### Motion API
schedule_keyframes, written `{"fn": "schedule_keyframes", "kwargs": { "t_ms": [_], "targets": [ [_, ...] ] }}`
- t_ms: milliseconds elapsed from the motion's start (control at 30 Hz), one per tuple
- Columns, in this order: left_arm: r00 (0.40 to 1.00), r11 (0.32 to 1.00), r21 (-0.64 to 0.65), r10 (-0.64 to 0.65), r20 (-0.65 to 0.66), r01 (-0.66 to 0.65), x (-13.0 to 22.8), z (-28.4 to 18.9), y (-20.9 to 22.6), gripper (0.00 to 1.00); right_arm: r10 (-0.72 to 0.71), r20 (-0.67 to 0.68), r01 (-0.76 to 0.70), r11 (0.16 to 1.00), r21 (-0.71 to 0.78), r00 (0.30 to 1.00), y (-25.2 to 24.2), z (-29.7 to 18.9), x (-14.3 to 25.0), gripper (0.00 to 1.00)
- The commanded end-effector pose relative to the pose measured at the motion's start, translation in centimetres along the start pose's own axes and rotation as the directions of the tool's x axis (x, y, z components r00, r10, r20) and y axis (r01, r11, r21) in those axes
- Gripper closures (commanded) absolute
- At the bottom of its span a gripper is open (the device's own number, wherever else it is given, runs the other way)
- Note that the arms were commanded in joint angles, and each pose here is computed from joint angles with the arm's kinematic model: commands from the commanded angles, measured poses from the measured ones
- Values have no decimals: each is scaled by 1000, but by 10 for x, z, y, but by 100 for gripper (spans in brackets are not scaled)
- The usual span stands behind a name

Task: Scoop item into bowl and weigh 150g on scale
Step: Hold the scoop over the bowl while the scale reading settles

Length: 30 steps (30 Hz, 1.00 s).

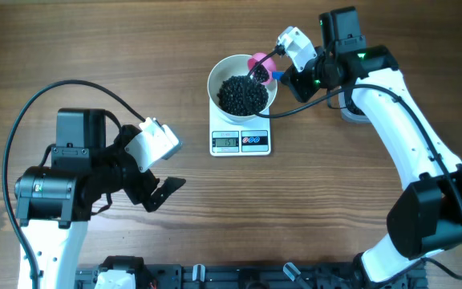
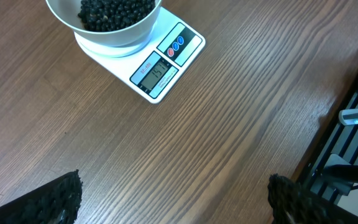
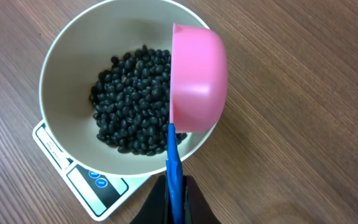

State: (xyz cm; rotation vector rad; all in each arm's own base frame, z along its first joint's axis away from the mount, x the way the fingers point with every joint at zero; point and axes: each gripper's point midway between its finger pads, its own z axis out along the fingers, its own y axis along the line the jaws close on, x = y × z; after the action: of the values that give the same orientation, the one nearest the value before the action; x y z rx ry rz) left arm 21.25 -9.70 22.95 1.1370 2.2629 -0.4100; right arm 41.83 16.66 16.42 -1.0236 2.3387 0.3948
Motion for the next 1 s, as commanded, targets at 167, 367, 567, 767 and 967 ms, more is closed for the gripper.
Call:
{"fn": "schedule_keyframes", "kwargs": {
  "t_ms": [167,367,567,767,967],
  "targets": [
    [999,999,-11,37,15,-37,-6,-4,1,0,-25,71,29,998,-54,997,15,-16,-17,96],
    [999,999,-11,37,15,-37,-6,-4,1,0,-7,33,10,997,-75,999,20,-16,-7,96],
    [999,999,-11,37,15,-37,-6,-4,1,0,-3,26,5,996,-84,1000,22,-16,-6,96],
    [999,999,-11,37,15,-37,-6,-4,1,0,-1,38,5,994,-110,999,26,-16,-7,96],
    [999,999,-11,37,15,-37,-6,-4,1,0,-14,62,20,995,-99,998,24,-16,-14,96]
  ]
}}
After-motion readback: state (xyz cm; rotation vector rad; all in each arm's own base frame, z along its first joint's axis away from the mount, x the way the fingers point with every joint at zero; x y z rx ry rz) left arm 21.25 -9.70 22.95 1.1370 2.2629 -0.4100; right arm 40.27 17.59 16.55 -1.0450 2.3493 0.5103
